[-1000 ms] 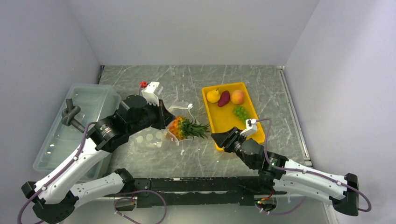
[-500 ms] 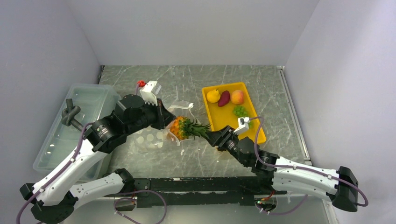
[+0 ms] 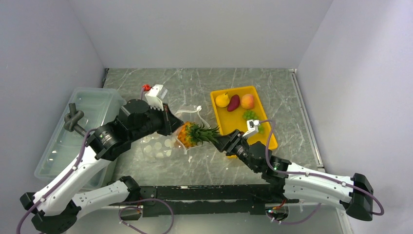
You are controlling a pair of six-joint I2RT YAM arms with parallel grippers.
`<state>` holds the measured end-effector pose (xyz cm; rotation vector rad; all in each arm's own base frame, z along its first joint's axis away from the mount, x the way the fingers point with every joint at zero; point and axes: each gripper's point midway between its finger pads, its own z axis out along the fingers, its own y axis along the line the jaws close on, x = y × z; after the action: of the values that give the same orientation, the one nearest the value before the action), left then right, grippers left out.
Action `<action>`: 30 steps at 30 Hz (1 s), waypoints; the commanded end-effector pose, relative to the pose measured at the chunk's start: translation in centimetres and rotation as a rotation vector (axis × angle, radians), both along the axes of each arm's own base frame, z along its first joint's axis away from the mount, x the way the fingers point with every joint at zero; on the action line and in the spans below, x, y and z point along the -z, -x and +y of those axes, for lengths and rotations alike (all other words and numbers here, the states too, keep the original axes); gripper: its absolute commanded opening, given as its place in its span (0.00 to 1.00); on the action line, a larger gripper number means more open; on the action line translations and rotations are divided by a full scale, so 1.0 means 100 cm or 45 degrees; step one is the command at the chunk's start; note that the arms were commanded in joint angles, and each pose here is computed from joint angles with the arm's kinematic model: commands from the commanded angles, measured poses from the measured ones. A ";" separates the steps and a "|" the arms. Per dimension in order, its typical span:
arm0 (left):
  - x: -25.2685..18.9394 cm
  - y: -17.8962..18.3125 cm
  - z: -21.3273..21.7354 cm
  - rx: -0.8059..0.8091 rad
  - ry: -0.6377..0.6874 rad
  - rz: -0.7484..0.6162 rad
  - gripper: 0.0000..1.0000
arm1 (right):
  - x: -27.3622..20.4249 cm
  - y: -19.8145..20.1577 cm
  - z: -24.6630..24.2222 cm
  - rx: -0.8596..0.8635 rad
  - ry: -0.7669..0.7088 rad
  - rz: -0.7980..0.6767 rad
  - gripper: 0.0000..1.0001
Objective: Place the food in the zip-top bag and seal the zipper
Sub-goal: Adjust the zipper food storage bag at the center of the board.
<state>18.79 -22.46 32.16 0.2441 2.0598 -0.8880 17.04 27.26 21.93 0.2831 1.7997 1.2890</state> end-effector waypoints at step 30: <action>-0.031 0.005 -0.005 0.045 0.109 -0.070 0.00 | -0.047 -0.015 0.014 0.021 0.099 -0.151 0.44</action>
<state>18.52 -22.42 32.43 0.2498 2.0516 -0.9011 18.25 28.11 24.13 0.1454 1.8135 1.1316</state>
